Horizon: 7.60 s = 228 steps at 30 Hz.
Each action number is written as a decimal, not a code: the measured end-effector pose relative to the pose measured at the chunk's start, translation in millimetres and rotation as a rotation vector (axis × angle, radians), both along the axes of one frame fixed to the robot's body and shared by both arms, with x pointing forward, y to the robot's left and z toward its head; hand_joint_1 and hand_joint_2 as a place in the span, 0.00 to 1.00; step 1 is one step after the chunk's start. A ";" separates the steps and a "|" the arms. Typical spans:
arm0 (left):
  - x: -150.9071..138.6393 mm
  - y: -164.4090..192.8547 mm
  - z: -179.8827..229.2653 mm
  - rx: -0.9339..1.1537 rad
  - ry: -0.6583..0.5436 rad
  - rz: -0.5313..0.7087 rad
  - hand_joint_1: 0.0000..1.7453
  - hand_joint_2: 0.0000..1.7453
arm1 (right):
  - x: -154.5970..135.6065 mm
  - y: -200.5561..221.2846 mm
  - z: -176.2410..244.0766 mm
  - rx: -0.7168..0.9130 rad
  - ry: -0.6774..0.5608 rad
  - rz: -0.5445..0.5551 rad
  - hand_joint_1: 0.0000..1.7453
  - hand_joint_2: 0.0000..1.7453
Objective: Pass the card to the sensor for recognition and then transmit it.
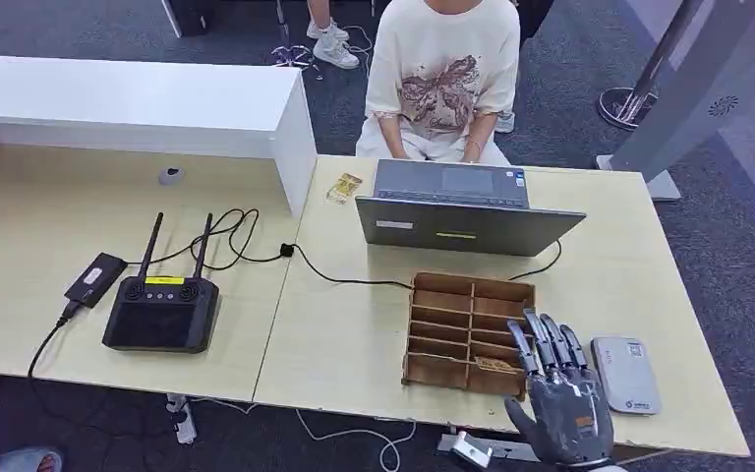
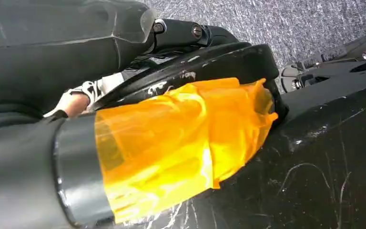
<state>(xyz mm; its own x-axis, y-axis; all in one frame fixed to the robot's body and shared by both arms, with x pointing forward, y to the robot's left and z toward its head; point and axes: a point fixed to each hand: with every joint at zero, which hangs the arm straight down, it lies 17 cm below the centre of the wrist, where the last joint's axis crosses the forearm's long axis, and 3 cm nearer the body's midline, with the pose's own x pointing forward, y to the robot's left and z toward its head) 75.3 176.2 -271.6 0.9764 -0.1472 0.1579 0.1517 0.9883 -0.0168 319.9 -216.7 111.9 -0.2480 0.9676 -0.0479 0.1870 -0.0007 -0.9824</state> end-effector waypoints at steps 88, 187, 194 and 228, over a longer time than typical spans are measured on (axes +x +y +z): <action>-0.6 -0.2 0.0 -0.004 -0.007 0.031 0.00 0.00 | 15.3 9.5 -45.3 -0.028 0.210 -0.038 0.55 1.00; -1.4 0.2 -0.2 -0.002 -0.015 -0.001 0.00 0.00 | 20.7 15.0 -44.8 0.050 0.136 -0.037 0.55 1.00; -1.6 0.1 -0.2 -0.001 -0.015 -0.008 0.00 0.00 | 23.9 12.0 -50.3 0.048 0.140 -0.051 0.85 1.00; -1.5 0.6 -0.2 -0.005 -0.025 0.008 0.00 0.00 | 24.9 29.8 -34.5 0.301 0.102 0.038 0.97 1.00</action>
